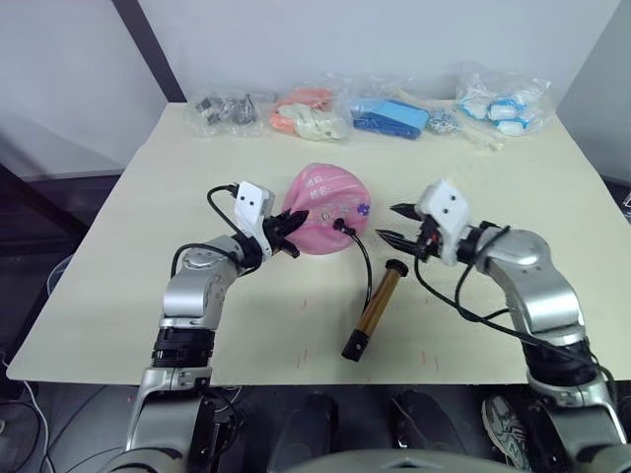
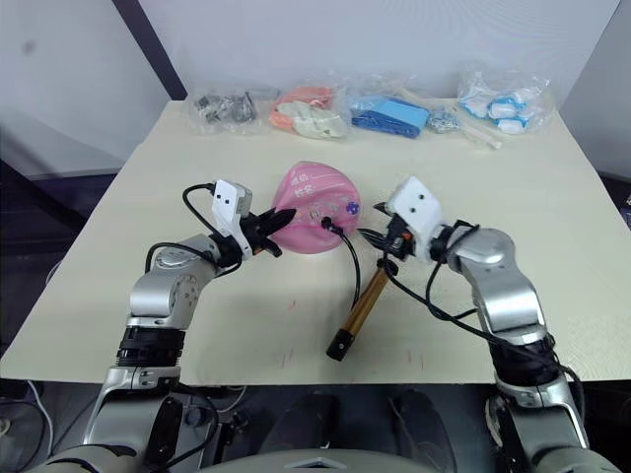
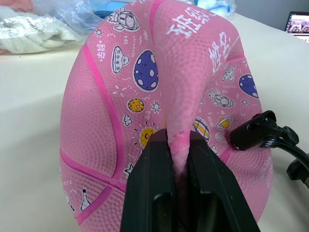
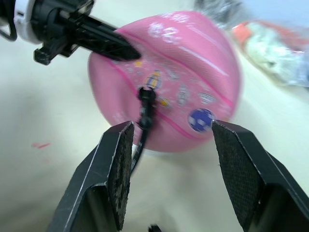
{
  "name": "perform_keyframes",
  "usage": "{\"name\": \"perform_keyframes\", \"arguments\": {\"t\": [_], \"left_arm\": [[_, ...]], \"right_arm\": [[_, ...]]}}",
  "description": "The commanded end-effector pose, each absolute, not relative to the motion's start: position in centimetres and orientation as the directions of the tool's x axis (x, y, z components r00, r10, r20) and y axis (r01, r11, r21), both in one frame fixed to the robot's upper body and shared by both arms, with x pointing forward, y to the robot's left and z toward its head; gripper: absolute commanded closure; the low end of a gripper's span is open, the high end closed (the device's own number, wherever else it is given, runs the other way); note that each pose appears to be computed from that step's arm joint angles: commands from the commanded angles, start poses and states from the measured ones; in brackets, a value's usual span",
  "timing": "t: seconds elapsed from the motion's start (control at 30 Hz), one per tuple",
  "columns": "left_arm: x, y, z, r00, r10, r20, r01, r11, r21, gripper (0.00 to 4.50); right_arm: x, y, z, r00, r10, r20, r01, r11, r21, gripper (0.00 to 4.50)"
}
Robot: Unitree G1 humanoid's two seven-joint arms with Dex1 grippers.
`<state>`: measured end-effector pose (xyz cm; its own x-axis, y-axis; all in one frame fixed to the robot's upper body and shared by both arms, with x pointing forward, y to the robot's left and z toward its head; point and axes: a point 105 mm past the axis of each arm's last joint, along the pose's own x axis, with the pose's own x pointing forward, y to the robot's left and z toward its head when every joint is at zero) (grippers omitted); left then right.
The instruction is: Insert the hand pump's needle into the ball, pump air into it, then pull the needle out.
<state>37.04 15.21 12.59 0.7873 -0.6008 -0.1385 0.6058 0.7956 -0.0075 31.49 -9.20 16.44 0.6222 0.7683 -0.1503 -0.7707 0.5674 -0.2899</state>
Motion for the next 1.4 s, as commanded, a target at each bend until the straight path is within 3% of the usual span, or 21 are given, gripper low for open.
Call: {"name": "perform_keyframes", "arguments": {"t": [0.03, 0.1, 0.17, 0.4, 0.77, 0.9, 1.1, 1.4], "left_arm": [[37.1, 15.1, 11.3, 0.776, -0.6, -0.194, 0.609, 0.793, -0.016, 4.5], [37.1, 15.1, 11.4, 0.776, -0.601, -0.193, 0.61, 0.792, -0.014, 4.5], [37.2, 15.2, 11.6, 0.775, -0.602, -0.193, 0.612, 0.791, -0.01, 4.5], [37.3, 15.2, 11.9, 0.772, -0.606, -0.192, 0.618, 0.786, 0.004, 4.5], [37.5, 15.5, 12.6, 0.772, -0.61, -0.179, 0.624, 0.781, 0.03, 4.5], [37.5, 15.5, 13.4, 0.772, -0.621, -0.136, 0.63, 0.776, 0.025, 3.02], [37.1, 15.6, 14.9, 0.753, -0.653, -0.074, 0.656, 0.755, 0.008, 0.03], [35.1, 15.9, 17.8, 0.684, -0.729, 0.025, 0.729, 0.684, 0.021, 0.03]], "right_arm": [[29.6, -10.9, 18.6, 0.61, 0.792, -0.028, -0.764, 0.579, -0.286, 1.33], [28.8, -11.8, 18.5, 0.605, 0.796, -0.024, -0.773, 0.579, -0.259, 0.4], [27.8, -13.0, 18.4, 0.602, 0.799, -0.013, -0.775, 0.58, -0.25, 0.04], [25.2, -16.3, 18.2, 0.568, 0.823, 0.005, -0.804, 0.555, -0.214, 0.04], [24.3, -19.9, 17.5, 0.638, 0.77, -0.009, -0.736, 0.607, -0.301, 0.04], [24.2, -19.5, 17.3, 0.623, 0.782, 0.005, -0.747, 0.597, -0.294, 0.0], [23.7, -19.2, 17.2, 0.593, 0.805, 0.024, -0.774, 0.578, -0.257, 0.0], [23.5, -19.2, 17.2, 0.567, 0.822, 0.05, -0.796, 0.562, -0.224, 0.0]]}}
